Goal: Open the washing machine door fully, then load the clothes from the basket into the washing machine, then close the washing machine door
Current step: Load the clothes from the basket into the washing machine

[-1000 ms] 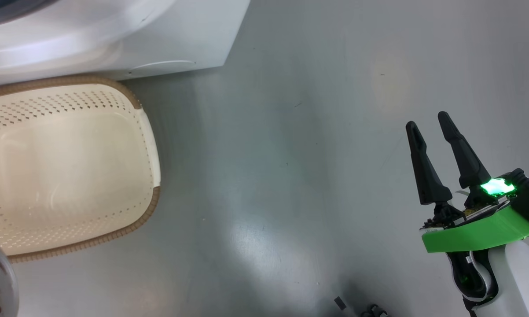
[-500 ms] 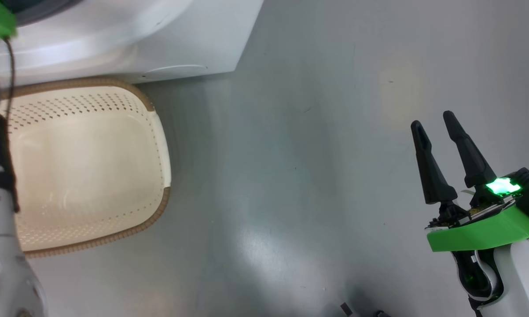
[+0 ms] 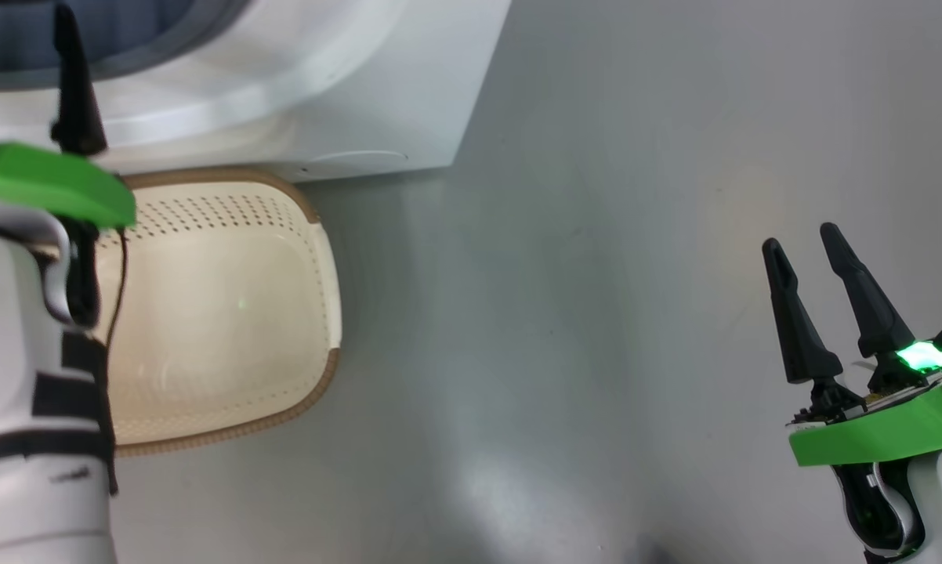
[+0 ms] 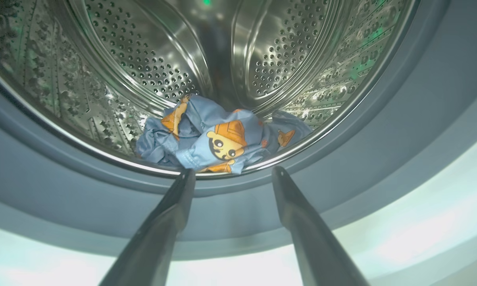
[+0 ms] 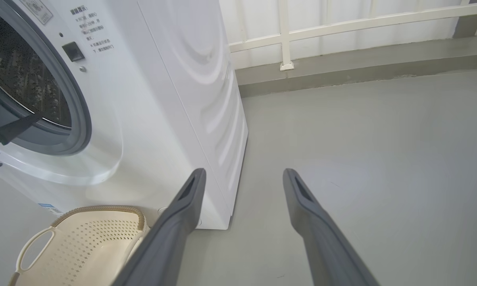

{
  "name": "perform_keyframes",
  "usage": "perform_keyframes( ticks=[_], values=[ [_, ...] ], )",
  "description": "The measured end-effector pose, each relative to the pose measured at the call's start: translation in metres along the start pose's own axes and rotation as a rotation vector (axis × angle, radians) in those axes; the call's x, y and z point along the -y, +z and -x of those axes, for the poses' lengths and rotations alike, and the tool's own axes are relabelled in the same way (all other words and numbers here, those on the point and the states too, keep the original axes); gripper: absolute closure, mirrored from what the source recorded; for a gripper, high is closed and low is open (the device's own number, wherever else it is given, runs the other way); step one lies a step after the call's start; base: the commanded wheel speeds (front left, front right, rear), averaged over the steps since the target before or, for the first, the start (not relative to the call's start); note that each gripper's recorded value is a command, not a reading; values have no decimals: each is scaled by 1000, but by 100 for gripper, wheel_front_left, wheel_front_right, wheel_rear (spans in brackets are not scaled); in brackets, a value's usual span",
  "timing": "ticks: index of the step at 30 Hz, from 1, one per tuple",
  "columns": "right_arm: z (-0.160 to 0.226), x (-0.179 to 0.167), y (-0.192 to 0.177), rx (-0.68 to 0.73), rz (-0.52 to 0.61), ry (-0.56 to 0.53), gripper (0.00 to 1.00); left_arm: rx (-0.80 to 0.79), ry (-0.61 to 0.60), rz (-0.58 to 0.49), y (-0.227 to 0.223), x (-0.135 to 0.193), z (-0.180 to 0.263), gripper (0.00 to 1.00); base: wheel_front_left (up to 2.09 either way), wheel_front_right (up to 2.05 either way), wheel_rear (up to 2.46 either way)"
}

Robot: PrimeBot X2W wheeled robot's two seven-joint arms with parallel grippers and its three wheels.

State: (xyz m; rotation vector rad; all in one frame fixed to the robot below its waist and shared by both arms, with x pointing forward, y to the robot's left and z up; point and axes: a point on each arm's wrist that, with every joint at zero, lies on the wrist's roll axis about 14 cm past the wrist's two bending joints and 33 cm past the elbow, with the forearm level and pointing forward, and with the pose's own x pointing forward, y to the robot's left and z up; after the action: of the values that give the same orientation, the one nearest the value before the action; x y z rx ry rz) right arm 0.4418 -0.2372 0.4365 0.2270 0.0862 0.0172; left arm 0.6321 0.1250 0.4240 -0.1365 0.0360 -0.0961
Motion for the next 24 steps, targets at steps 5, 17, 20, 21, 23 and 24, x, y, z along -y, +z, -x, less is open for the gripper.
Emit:
perform_keyframes(
  ticks=[5, 17, 20, 21, 23, 24],
  values=[
    [7, 0, 9, 18, 8, 1, 0, -14, 20, -4, -1, -6, 30, 0, 0, 0, 0],
    [43, -5, 21, 22, 13, 9, 0, -30, 53, -31, 10, -20, 108, 0, 0, 0, 0],
    [53, -7, 23, 25, 19, 13, 0, -27, 62, -40, 16, -24, 126, 0, 0, 0, 0],
    [55, -8, 25, 29, 21, 15, 0, -25, 65, -42, 18, -26, 132, 0, 0, 0, 0],
    [61, -9, 27, 34, 22, 16, 0, -20, 70, -48, 22, -28, 143, 0, 0, 0, 0],
    [64, -9, 28, 36, 22, 16, 0, -18, 71, -51, 24, -29, 149, 0, 0, 0, 0]
  ],
)
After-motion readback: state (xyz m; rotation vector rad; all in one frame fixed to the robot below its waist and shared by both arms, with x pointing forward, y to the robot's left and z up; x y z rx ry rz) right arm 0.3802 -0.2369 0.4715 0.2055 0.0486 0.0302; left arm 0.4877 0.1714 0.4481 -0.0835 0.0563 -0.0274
